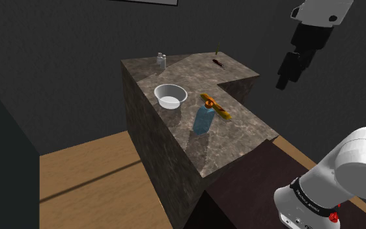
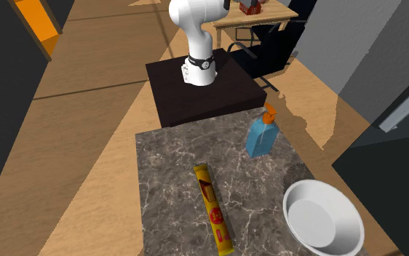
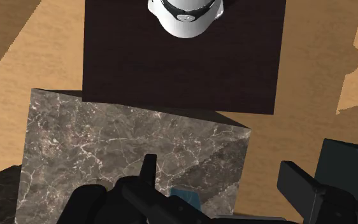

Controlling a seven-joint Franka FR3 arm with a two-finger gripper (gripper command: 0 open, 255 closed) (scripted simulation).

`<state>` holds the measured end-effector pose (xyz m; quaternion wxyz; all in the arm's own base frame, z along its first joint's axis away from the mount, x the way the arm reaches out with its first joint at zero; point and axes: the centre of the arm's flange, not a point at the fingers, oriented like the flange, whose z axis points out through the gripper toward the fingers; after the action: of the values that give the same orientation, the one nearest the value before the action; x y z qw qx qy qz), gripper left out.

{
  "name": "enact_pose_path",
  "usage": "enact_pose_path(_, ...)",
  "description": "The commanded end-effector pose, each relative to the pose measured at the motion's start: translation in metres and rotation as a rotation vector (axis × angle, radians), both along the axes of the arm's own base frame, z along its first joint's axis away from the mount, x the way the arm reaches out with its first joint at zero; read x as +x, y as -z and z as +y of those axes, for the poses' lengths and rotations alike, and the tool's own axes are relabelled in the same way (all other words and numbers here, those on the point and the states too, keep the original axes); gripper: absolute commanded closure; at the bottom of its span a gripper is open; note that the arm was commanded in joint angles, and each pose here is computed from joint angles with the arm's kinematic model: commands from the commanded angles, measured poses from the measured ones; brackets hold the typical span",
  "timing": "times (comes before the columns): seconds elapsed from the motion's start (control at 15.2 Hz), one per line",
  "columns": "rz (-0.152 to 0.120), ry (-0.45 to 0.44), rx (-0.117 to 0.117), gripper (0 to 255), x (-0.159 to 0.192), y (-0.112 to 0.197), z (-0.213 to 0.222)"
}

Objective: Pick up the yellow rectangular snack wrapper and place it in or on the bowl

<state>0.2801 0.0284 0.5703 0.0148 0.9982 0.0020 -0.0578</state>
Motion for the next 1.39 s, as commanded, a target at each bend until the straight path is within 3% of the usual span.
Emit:
enact_pose_path(0.0,0.0,0.0,0.0,0,0.0,0.0,0.0)
enact_pose_path(1.32,-0.04,0.033,0.026,0,0.156,0.177,-0.114)
